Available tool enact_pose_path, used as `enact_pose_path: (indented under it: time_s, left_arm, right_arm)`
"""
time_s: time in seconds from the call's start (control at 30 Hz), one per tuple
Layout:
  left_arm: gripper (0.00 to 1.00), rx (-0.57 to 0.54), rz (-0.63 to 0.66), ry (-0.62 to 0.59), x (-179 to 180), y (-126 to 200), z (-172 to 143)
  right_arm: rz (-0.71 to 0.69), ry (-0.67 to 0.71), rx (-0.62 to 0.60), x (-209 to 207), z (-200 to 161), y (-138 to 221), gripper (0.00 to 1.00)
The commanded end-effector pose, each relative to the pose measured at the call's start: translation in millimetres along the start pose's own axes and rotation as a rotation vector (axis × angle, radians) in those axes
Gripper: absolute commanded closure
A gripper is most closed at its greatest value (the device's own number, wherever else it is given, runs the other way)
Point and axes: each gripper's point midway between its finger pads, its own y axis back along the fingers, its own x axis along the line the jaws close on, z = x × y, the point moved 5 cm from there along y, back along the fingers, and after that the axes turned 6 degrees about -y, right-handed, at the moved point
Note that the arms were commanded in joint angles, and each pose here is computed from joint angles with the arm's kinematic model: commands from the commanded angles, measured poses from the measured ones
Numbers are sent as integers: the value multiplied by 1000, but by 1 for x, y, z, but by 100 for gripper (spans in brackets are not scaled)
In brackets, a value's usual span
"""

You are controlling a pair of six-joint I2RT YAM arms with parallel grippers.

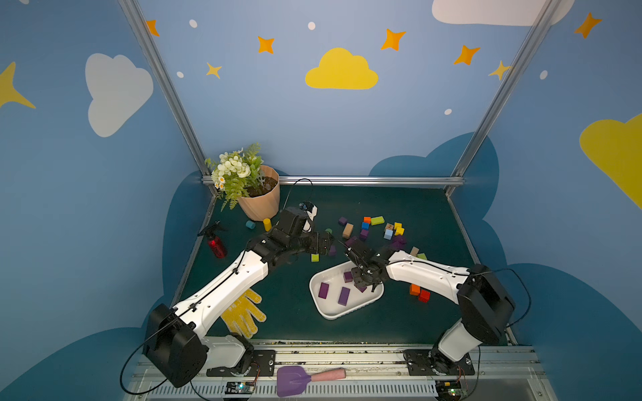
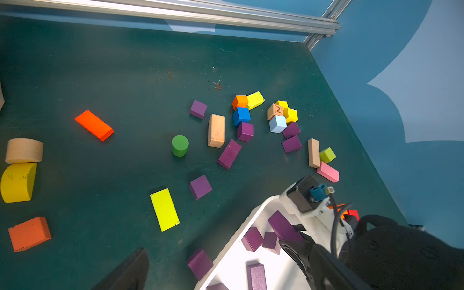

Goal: Pick purple bricks into the storage bin
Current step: Place the building block in the storage box.

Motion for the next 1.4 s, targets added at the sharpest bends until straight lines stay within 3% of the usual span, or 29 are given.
enact_pose_path:
  time_s: [0.0, 0.3, 0.93, 1.17, 1.37]
  left_arm:
    - [0, -16, 1, 3, 1, 2, 2]
    - [0, -9, 13, 4, 3, 0, 1]
    - [0, -23, 30, 11, 7, 3, 4]
    - [0, -19, 25, 11, 7, 3, 3]
    - [0, 15, 11, -50, -1, -1, -2]
  right_arm:
    - [-21, -3, 3, 1, 3, -3, 71]
    - [-37, 9, 34, 2, 1, -8, 66]
    - [25, -6, -68, -1, 21, 42, 57]
    - [38, -87, -132, -25, 31, 61, 56]
    - [32, -241, -182, -65, 38, 68, 55]
